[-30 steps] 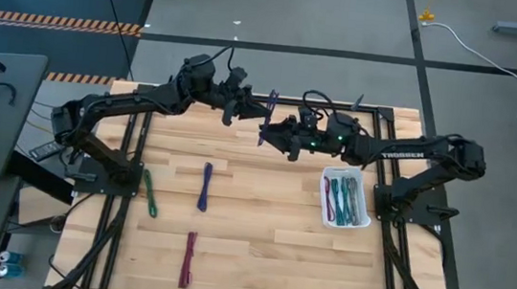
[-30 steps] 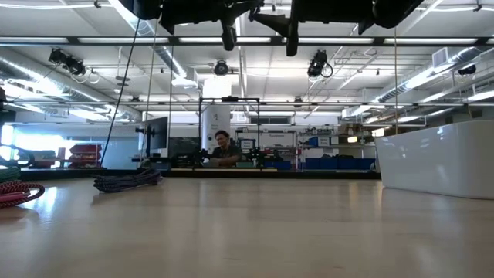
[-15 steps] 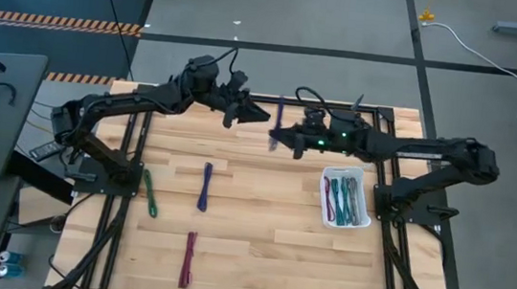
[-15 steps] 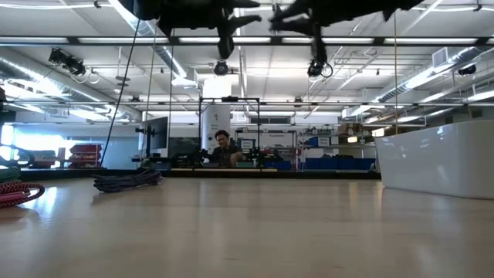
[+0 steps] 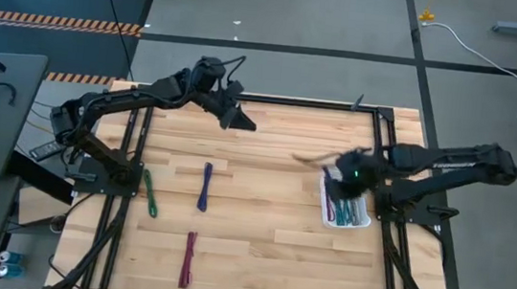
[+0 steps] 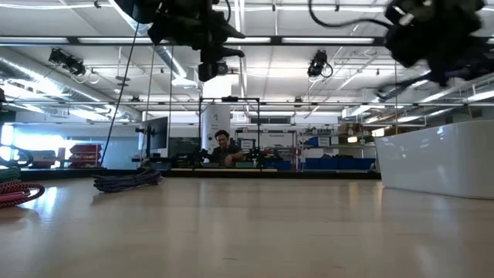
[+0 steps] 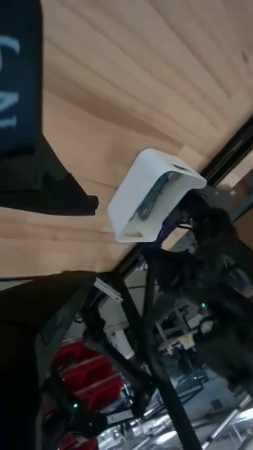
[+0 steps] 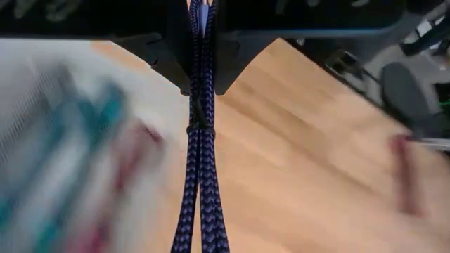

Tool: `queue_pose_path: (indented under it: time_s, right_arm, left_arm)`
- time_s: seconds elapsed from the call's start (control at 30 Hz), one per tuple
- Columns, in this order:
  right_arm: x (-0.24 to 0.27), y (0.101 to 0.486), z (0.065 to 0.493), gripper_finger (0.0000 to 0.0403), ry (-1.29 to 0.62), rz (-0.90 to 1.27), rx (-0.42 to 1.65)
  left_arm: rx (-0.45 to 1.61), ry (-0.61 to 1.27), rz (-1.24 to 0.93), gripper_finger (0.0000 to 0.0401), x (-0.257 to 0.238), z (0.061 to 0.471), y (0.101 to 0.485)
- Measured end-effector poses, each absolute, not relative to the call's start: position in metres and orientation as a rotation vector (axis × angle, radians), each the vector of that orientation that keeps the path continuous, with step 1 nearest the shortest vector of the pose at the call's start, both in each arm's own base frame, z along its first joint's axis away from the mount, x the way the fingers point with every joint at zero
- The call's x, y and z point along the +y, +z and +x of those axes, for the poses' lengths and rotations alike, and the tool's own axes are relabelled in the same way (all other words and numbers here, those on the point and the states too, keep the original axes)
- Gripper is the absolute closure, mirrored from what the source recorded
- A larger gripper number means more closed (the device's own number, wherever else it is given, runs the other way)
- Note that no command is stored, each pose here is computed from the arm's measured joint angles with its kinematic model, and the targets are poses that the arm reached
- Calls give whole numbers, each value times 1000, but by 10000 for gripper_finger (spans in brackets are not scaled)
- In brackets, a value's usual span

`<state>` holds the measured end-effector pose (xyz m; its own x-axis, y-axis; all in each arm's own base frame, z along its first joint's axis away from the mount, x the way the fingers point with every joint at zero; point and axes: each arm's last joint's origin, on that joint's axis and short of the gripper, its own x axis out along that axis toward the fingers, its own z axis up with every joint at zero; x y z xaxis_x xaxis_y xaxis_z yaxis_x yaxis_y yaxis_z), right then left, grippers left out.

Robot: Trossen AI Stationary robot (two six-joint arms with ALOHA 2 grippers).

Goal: Pick and place USB-C Cables
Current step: Put the top violet charging cable into the white bin

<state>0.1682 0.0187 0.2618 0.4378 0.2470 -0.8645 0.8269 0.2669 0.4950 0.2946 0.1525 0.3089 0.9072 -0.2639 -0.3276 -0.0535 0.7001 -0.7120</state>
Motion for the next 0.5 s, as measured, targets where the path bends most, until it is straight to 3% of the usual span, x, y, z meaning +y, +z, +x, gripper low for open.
queue_pose_path:
  time_s: [0.23, 0.5]
  right_arm:
    - [33, 225, 146, 370, -760, 1522, 1227]
    - [27, 193, 134, 370, -916, 1515, 1258]
  left_arm:
    - [429, -122, -781, 259, 152, 295, 309]
    - [429, -122, -778, 259, 152, 295, 309]
